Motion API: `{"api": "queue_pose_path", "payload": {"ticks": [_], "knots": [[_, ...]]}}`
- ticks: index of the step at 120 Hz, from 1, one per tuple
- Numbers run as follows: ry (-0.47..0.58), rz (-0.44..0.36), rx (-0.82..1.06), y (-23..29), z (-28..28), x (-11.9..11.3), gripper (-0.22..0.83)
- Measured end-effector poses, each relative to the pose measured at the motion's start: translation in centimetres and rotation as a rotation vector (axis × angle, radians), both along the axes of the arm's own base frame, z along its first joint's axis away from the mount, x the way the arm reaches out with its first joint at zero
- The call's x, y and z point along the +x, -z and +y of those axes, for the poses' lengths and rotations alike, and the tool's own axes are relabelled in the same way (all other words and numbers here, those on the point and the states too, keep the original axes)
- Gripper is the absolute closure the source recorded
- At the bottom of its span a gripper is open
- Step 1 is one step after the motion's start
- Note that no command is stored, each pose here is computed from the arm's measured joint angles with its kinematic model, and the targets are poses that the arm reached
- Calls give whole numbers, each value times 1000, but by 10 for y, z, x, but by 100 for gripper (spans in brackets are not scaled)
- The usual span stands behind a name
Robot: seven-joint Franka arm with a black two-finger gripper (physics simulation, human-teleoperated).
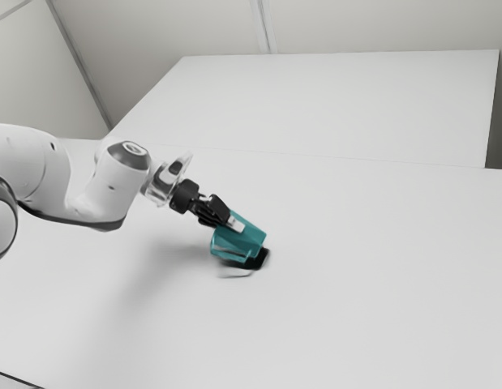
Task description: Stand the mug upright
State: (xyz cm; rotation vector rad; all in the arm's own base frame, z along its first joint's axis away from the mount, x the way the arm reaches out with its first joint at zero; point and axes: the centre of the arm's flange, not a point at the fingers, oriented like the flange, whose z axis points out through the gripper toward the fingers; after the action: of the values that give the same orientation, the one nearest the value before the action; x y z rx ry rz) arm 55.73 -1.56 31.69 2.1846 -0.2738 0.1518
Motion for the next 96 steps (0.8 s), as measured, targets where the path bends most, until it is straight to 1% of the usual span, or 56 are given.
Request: {"api": "queue_pose_path", "payload": {"ticks": [17,42,61,96], "knots": [[38,-55,24,-25,-10,0,77],[125,-111,136,-58,-15,-3,78],[202,-113,260,-74,-18,-5,78],[291,-101,491,-100,-23,-1,78]]}}
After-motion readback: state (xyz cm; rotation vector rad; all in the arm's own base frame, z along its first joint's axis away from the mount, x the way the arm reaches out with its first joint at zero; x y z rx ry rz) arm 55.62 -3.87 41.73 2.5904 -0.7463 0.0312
